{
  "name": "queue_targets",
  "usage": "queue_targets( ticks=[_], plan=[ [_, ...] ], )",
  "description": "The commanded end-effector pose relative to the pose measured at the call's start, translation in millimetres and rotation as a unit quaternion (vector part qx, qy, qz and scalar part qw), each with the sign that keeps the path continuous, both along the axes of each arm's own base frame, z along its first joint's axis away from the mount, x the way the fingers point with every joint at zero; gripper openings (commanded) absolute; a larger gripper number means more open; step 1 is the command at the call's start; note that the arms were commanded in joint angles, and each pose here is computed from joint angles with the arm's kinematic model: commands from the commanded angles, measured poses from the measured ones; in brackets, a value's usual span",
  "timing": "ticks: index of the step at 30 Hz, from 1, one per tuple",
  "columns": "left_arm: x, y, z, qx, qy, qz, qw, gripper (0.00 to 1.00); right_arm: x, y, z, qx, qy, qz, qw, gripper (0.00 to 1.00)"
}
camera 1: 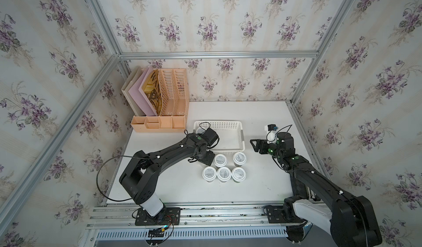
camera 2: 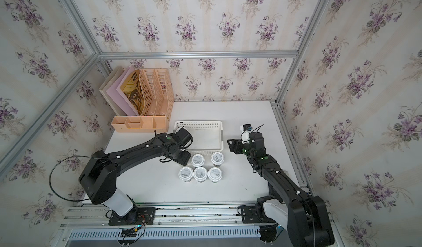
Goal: Put the yogurt in the basket
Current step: Pick up the yogurt from the center of the board.
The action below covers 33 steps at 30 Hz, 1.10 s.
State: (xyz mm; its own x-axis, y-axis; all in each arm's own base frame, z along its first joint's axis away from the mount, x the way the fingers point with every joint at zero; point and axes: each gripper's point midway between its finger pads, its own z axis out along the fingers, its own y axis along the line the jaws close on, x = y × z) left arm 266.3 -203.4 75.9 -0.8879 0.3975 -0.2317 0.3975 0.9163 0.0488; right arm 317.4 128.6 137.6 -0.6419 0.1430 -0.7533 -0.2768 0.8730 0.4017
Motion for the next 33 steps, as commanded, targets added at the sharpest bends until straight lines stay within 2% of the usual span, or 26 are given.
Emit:
queue_targets(
  ticks=[1, 13, 33],
  plan=[
    [4.7, -2.6, 0.4, -0.004, -0.005, -0.001, 1.000, 0.80, 3.4, 1.9, 7.7, 0.005, -0.012, 0.001, 1.000, 0.78],
    [9.8, -7.8, 1.0, -0.005, -0.006, -0.004, 1.000, 0.79, 3.5, 2.1, 7.0, 0.004, -0.011, 0.001, 1.000, 0.78],
    [2.0, -1.7, 0.6, -0.004, -0.003, -0.002, 1.000, 0.77, 3.6, 2.1, 6.5, 0.004, -0.010, 0.001, 1.000, 0.78]
  ],
)
